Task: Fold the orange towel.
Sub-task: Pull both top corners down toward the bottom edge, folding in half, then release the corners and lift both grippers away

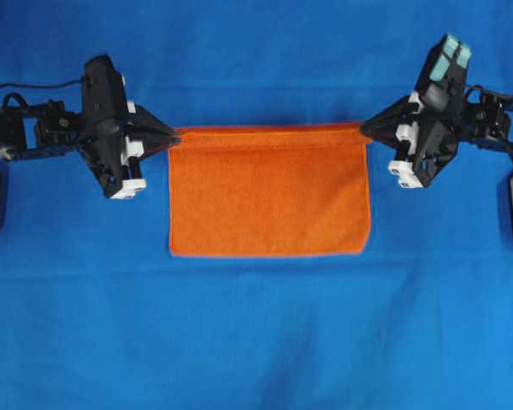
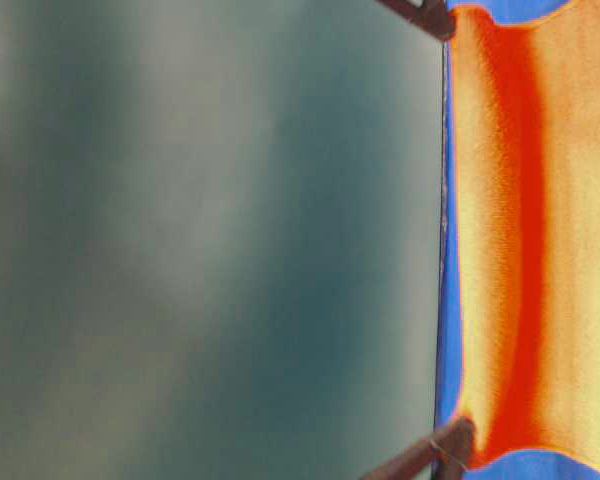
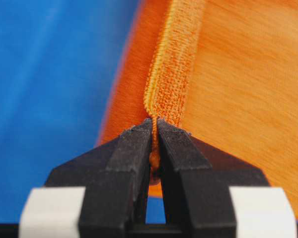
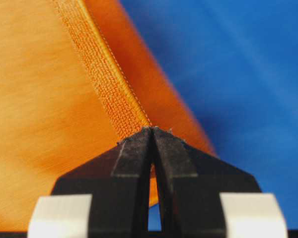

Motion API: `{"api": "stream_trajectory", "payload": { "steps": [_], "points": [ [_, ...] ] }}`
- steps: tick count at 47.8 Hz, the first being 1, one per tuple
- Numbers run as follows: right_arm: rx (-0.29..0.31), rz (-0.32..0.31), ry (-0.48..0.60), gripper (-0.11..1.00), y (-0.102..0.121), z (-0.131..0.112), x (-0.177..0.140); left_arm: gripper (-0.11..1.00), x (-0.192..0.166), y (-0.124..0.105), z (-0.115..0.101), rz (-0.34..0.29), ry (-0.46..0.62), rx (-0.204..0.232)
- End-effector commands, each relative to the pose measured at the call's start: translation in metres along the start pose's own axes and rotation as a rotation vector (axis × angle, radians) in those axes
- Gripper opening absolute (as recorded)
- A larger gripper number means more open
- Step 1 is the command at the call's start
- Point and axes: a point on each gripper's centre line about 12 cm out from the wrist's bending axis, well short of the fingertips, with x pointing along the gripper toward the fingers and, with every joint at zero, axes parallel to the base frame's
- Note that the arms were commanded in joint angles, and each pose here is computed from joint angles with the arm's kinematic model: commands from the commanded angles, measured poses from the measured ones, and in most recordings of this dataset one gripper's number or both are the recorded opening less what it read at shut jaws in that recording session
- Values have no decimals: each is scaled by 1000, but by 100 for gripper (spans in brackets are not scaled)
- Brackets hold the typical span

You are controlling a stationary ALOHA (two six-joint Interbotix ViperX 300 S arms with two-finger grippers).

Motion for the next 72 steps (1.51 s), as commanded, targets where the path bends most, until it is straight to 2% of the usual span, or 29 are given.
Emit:
{"api": "stream_trajectory", "payload": {
  "steps": [1,10,18,25,37,40,43,49,52,54,56,60,63,65,69,72],
  "points": [
    [-6,49,-4,1,15,0,-5,3,-4,-21,3,-60,-5,26],
    [-8,130,58,1,43,-15,-7,3,-6,-63,-2,-178,21,34],
    [-16,182,89,1,61,-23,-8,3,-9,-87,-6,-244,36,23],
    [-21,196,124,1,69,-31,-4,3,-7,-97,-6,-267,42,28],
    [-15,184,156,1,69,-36,5,6,8,-100,-7,-262,67,31],
    [-16,182,160,1,70,-36,6,12,11,-100,-10,-260,78,32],
    [-18,181,168,1,70,-38,8,23,13,-101,-12,-258,88,34],
    [-14,189,177,1,74,-38,8,52,13,-101,-13,-259,89,32],
    [-13,193,182,3,76,-39,8,64,12,-101,-12,-261,86,34],
    [-10,192,187,10,76,-40,7,70,12,-101,-11,-260,83,32],
    [-12,191,190,23,76,-40,7,73,10,-101,-9,-262,78,34],
    [-21,191,189,49,76,-38,4,73,5,-99,-2,-259,62,36],
    [-26,194,174,64,75,-33,2,73,1,-93,3,-247,53,29],
    [-29,193,161,67,74,-30,0,73,-2,-88,6,-237,47,22],
    [-35,189,127,62,69,-21,-6,73,-6,-78,11,-213,40,9],
    [-35,172,93,62,61,-12,-10,73,-9,-69,13,-190,33,-1]
  ]
}}
